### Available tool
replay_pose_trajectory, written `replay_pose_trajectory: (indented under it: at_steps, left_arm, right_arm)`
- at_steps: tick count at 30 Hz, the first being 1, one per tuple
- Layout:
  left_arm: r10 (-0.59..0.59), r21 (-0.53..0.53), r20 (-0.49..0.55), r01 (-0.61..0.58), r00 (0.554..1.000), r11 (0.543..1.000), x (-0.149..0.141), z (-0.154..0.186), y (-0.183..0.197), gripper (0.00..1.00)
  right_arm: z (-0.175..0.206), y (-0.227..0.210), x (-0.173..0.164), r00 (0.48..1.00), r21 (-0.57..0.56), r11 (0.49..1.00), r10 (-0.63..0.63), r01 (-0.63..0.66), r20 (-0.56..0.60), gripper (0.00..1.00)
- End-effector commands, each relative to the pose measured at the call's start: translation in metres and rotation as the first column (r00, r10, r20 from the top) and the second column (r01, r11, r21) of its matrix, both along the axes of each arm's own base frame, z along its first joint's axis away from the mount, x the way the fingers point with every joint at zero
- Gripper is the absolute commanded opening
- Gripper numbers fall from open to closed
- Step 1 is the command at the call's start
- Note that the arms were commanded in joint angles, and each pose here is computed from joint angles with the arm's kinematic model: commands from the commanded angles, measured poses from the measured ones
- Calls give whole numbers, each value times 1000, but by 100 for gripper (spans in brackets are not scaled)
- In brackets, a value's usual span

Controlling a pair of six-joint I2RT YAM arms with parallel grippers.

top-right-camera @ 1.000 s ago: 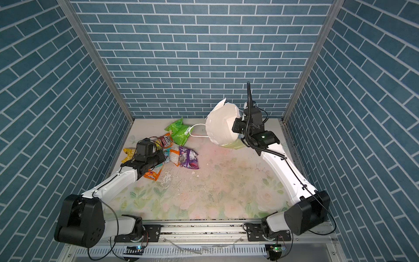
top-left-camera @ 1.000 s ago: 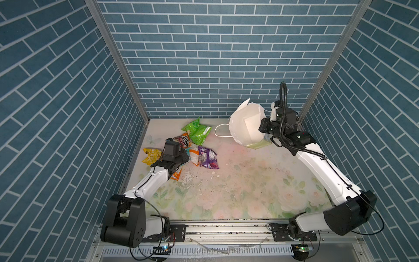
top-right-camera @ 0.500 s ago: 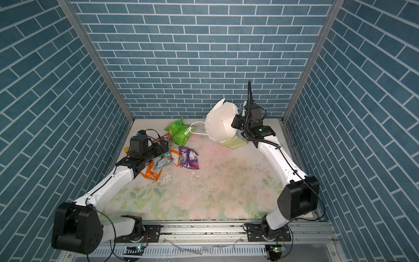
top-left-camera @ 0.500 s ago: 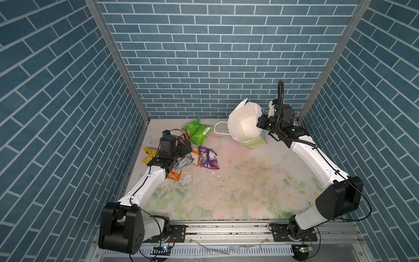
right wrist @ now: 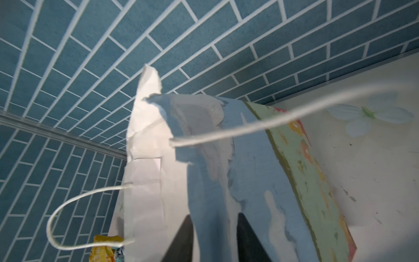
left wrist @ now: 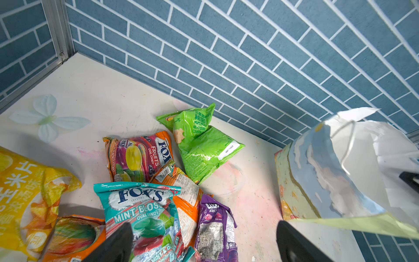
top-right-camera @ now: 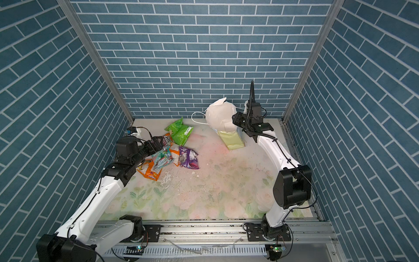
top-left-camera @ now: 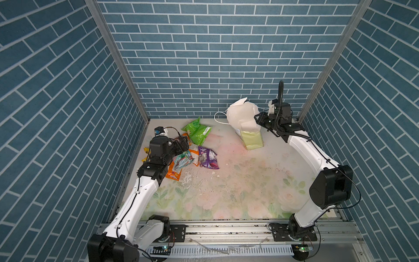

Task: Take the snacks out of the paper bag
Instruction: Place the paper bag at the top-center of the table, then reset both arms

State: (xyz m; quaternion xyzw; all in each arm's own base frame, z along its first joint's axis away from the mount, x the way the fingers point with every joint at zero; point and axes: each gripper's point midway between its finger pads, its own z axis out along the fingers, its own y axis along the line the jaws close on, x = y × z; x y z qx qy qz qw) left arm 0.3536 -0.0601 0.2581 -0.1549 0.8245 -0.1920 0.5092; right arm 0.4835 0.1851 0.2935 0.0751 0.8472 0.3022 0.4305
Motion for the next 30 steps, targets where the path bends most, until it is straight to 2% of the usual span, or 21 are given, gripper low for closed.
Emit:
replay_pose_trajectory:
  at_steps: [1, 3, 8, 13, 18, 24, 30]
  left_arm:
    - [-20, 18, 2, 20, 1000, 1000, -7, 10, 0, 100]
    - [-18, 22, 17, 18, 1000, 1000, -11, 16, 1, 100]
    - [-8, 33, 32, 7, 999, 999, -13, 18, 4, 99]
    - [4, 22, 47, -5, 999, 1000, -7, 9, 4, 100]
    - [47, 54, 98, -52, 994, 997, -1, -7, 12, 100]
    - [79, 197, 98, -97, 992, 976, 5, -32, 26, 100]
    - [78, 306, 178, -131, 981, 943, 7, -53, 36, 99]
  right_arm:
    - [28, 4, 4, 998, 17, 999, 30, -31, 55, 58]
    - [38, 4, 2, 996, -4, 999, 40, -40, 76, 65]
    - [65, -12, -9, 990, -89, 996, 13, -1, 142, 76]
    - [88, -41, -35, 967, -174, 980, -47, 93, 250, 80]
    - [92, -75, -72, 925, -240, 948, -113, 210, 362, 82]
    - [71, -118, -114, 849, -290, 877, -210, 383, 484, 83]
    - [30, -168, -150, 748, -305, 749, -359, 588, 559, 85]
